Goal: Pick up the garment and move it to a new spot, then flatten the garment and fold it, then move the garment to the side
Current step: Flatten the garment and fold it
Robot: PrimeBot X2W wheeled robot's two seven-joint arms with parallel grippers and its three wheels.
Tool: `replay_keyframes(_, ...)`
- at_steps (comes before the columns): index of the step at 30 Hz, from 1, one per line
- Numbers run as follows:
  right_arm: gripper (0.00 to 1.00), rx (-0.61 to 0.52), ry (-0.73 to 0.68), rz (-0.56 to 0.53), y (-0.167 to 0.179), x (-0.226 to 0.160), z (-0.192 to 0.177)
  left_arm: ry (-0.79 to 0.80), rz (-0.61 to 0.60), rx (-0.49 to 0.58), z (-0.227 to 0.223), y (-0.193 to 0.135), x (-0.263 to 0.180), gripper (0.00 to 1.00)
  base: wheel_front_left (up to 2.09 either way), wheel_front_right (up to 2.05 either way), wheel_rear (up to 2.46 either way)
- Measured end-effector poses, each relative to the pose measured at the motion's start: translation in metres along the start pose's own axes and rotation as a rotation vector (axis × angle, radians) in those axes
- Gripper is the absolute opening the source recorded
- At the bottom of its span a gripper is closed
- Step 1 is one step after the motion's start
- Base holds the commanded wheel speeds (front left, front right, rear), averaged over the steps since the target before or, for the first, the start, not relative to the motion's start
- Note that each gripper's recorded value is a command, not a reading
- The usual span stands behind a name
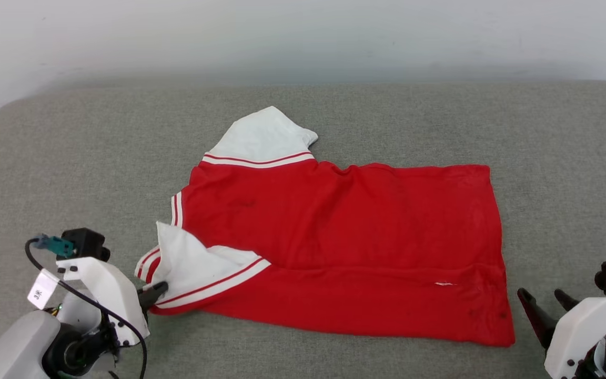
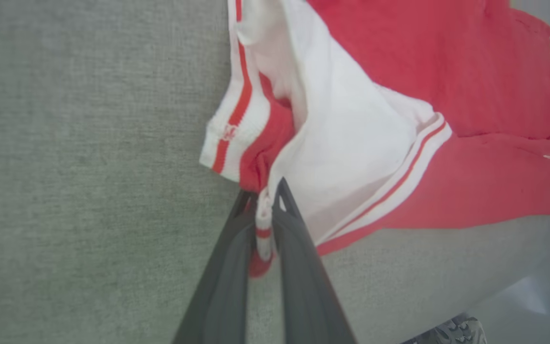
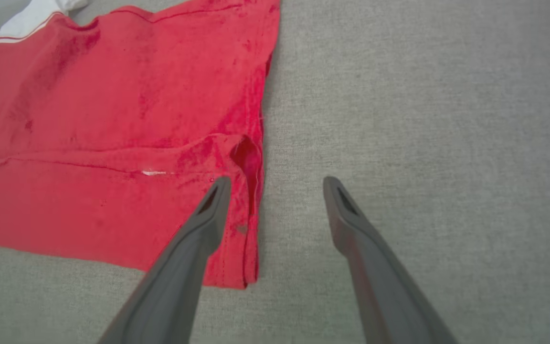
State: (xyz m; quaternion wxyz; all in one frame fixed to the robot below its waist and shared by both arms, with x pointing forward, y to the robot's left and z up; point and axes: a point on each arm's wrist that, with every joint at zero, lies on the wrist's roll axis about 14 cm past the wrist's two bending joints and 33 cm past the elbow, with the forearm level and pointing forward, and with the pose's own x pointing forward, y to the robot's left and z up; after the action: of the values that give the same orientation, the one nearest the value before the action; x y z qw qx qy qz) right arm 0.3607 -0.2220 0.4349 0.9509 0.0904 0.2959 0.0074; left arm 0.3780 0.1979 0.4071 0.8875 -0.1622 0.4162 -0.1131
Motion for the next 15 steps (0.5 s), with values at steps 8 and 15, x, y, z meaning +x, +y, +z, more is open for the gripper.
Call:
replay_keyframes(8,1.00,-0.031,0.264,0.058,0.018,0.015,-0.042,-0.059,-0.008,0.030,0.018,-0.005,-0.005,0.00,0.00,0.00,0.00)
replay_keyframes(15,1.00,-0.025,0.390,0.095,0.030,0.030,-0.068,-0.051,-0.014,0.028,0.015,-0.008,-0.002,0.00,0.00,0.00,0.00)
